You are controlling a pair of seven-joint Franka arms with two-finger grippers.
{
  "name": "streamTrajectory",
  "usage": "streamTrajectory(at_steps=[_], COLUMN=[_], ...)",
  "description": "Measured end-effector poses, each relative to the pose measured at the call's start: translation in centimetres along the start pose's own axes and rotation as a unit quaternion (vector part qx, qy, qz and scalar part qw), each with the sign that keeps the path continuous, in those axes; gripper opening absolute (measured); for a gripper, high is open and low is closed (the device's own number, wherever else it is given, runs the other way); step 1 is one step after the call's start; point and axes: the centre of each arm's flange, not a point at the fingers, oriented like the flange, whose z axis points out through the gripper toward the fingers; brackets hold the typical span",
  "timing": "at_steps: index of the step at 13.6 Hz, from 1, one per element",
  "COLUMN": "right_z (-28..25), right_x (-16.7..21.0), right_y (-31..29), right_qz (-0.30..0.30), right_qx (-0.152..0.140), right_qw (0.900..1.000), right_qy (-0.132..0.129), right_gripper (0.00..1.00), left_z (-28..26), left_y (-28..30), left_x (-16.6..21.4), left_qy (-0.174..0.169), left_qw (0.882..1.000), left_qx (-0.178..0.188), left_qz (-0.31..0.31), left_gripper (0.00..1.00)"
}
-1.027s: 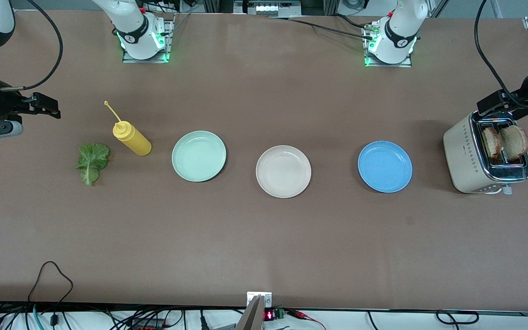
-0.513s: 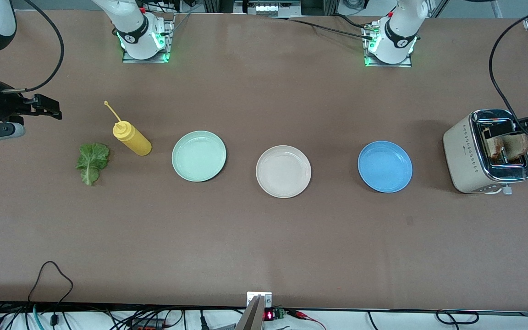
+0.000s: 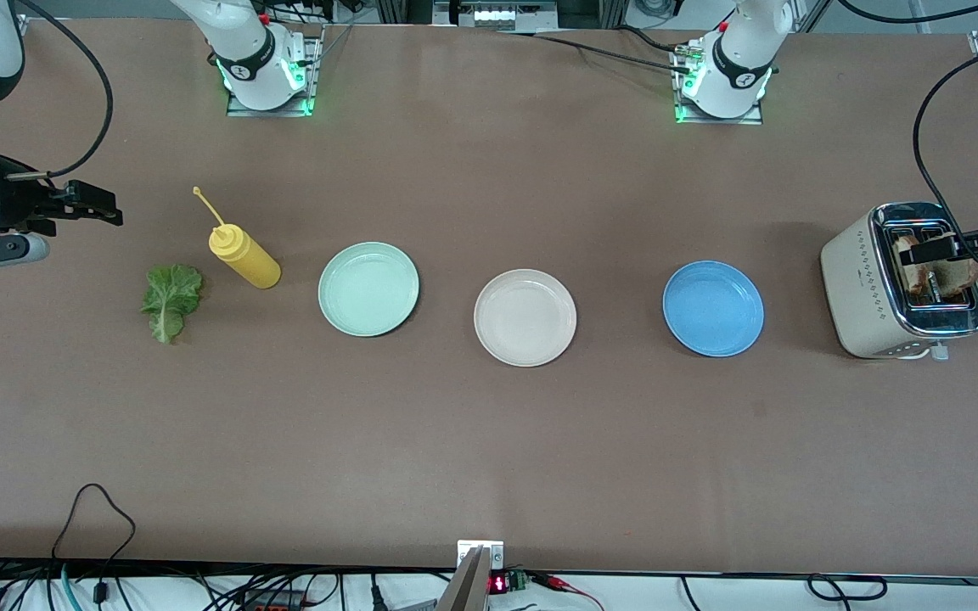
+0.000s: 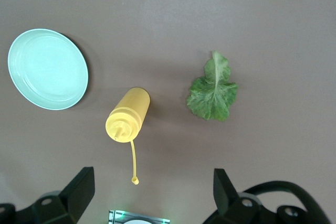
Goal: Make sandwich in beige plate with both arms
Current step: 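Reach the left gripper into the toaster while the right gripper approaches the bottle, then pull a bread slice from the toaster with the left gripper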
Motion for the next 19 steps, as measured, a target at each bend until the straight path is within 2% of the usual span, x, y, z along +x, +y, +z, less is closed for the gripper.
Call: streamTrajectory(at_steps=[3, 6, 9, 11, 15, 19], right_z=[0.7, 1.4, 2.6, 3.9, 5.6, 6.9], right_x=[0.2, 0.4, 0.9, 1.6, 1.8, 1.6], right_y=[0.9, 1.8, 2.0, 1.8, 1.9, 2.2], right_qz=[0.007, 0.014, 0.013, 0.010, 0.008, -0.045], right_qx=[0.002, 0.005, 0.008, 0.010, 0.017, 0.029], right_qw=[1.000, 1.000, 1.000, 0.999, 0.998, 0.995], right_qy=[-0.007, -0.013, -0.024, -0.036, -0.066, -0.088], right_gripper=[1.00, 1.00, 1.00, 1.00, 1.00, 1.00], left_z=[2.6, 5.3, 7.5, 8.8, 9.6, 9.6], left_y=[-1.1, -2.4, -4.1, -5.1, -5.1, -5.3], left_x=[1.8, 2.9, 3.3, 3.1, 2.6, 2.4], left_qy=[-0.004, -0.023, -0.046, -0.070, -0.092, -0.103], left_qw=[1.000, 0.999, 0.998, 0.997, 0.995, 0.994], left_qx=[0.011, 0.031, 0.027, 0.022, 0.019, 0.021], left_qz=[-0.003, -0.003, -0.014, -0.020, -0.020, -0.021], left_gripper=[1.00, 1.00, 1.00, 0.96, 0.51, 0.10])
